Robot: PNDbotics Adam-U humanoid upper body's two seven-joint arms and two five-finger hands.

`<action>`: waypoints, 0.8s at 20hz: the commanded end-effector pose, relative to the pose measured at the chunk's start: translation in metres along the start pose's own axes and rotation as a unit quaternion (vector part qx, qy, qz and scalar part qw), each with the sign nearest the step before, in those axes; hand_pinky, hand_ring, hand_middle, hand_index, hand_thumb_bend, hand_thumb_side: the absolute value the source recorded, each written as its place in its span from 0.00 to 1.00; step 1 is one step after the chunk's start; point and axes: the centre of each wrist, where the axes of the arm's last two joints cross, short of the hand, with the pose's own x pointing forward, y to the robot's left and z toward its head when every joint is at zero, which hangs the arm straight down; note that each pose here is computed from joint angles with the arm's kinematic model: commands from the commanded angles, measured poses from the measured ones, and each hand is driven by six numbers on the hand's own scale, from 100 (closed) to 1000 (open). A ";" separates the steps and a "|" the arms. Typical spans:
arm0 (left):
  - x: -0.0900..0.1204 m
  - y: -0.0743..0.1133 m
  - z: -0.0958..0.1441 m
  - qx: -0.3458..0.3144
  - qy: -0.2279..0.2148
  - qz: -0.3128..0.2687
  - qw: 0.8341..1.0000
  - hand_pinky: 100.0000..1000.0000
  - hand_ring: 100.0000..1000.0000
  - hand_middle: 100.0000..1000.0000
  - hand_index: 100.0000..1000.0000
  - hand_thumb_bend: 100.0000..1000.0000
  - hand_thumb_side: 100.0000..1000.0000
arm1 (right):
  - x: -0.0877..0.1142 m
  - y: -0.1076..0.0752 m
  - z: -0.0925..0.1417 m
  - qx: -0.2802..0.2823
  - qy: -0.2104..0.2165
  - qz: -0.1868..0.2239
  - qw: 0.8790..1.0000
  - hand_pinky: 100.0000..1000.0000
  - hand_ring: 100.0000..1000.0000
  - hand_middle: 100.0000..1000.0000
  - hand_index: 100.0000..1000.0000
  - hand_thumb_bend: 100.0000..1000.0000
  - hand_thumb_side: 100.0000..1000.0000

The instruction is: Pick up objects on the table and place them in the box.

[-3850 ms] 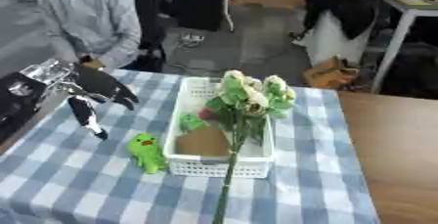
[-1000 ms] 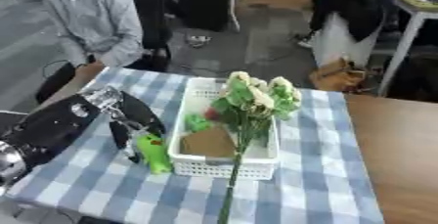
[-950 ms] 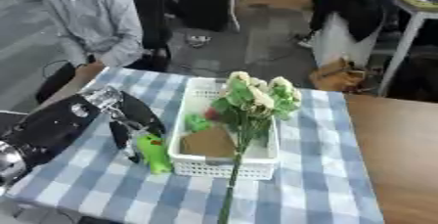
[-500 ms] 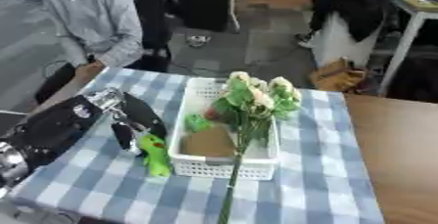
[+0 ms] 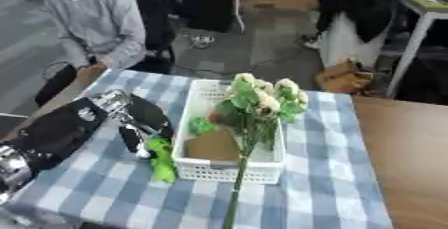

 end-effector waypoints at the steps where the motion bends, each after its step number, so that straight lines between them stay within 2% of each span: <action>1: -0.008 0.013 0.007 0.014 0.009 -0.019 1.000 0.57 0.74 0.66 0.73 0.14 0.65 | 0.006 0.007 -0.009 -0.009 -0.028 -0.023 0.999 0.70 0.72 0.66 0.64 0.00 0.50; 2: -0.008 0.014 0.006 0.016 0.009 -0.021 1.000 0.57 0.74 0.66 0.73 0.14 0.65 | 0.007 0.007 -0.009 -0.009 -0.028 -0.024 0.999 0.70 0.72 0.66 0.64 0.00 0.50; 3: -0.008 0.014 0.006 0.018 0.009 -0.024 1.000 0.54 0.70 0.61 0.68 0.13 0.58 | 0.007 0.007 -0.010 -0.009 -0.028 -0.024 0.999 0.70 0.72 0.66 0.64 0.00 0.50; 4: -0.009 0.016 0.005 0.021 0.009 -0.027 0.999 0.54 0.70 0.61 0.68 0.13 0.58 | 0.007 0.007 -0.010 -0.009 -0.028 -0.025 0.999 0.70 0.72 0.66 0.64 0.00 0.50; 5: -0.009 0.017 0.005 0.025 0.009 -0.030 0.999 0.49 0.64 0.55 0.62 0.10 0.53 | 0.007 0.007 -0.010 -0.009 -0.028 -0.025 0.999 0.70 0.72 0.66 0.64 0.00 0.50; 6: -0.009 0.018 0.004 0.031 0.009 -0.033 0.999 0.49 0.64 0.55 0.62 0.10 0.53 | 0.007 0.007 -0.010 -0.009 -0.028 -0.025 0.999 0.70 0.72 0.66 0.64 0.00 0.50; 7: -0.009 0.020 0.004 0.036 0.008 -0.037 0.999 0.43 0.56 0.49 0.55 0.09 0.47 | 0.007 0.007 -0.010 -0.010 -0.028 -0.025 0.999 0.70 0.72 0.66 0.64 0.00 0.50; 8: -0.009 0.022 0.003 0.042 0.008 -0.041 0.998 0.42 0.54 0.48 0.53 0.08 0.46 | 0.007 0.007 -0.010 -0.010 -0.028 -0.026 0.999 0.70 0.72 0.66 0.64 0.00 0.50; 9: -0.009 0.024 0.003 0.046 0.007 -0.046 0.998 0.35 0.46 0.41 0.48 0.05 0.39 | 0.007 0.007 -0.010 -0.010 -0.028 -0.026 0.999 0.70 0.72 0.66 0.64 0.00 0.50; 10: -0.009 0.025 0.003 0.050 0.007 -0.049 0.997 0.35 0.46 0.41 0.48 0.05 0.39 | 0.007 0.007 -0.010 -0.010 -0.028 -0.026 0.999 0.70 0.72 0.66 0.64 0.00 0.50; 13: -0.010 0.025 0.004 0.054 0.008 -0.056 0.997 0.24 0.35 0.32 0.40 0.00 0.28 | 0.007 0.007 -0.010 -0.010 -0.027 -0.026 0.999 0.70 0.72 0.66 0.64 0.00 0.50; 16: -0.012 0.024 0.005 0.051 0.011 -0.055 0.997 0.22 0.33 0.30 0.39 0.00 0.25 | 0.007 0.006 -0.010 -0.011 -0.027 -0.026 0.999 0.70 0.72 0.66 0.64 0.00 0.50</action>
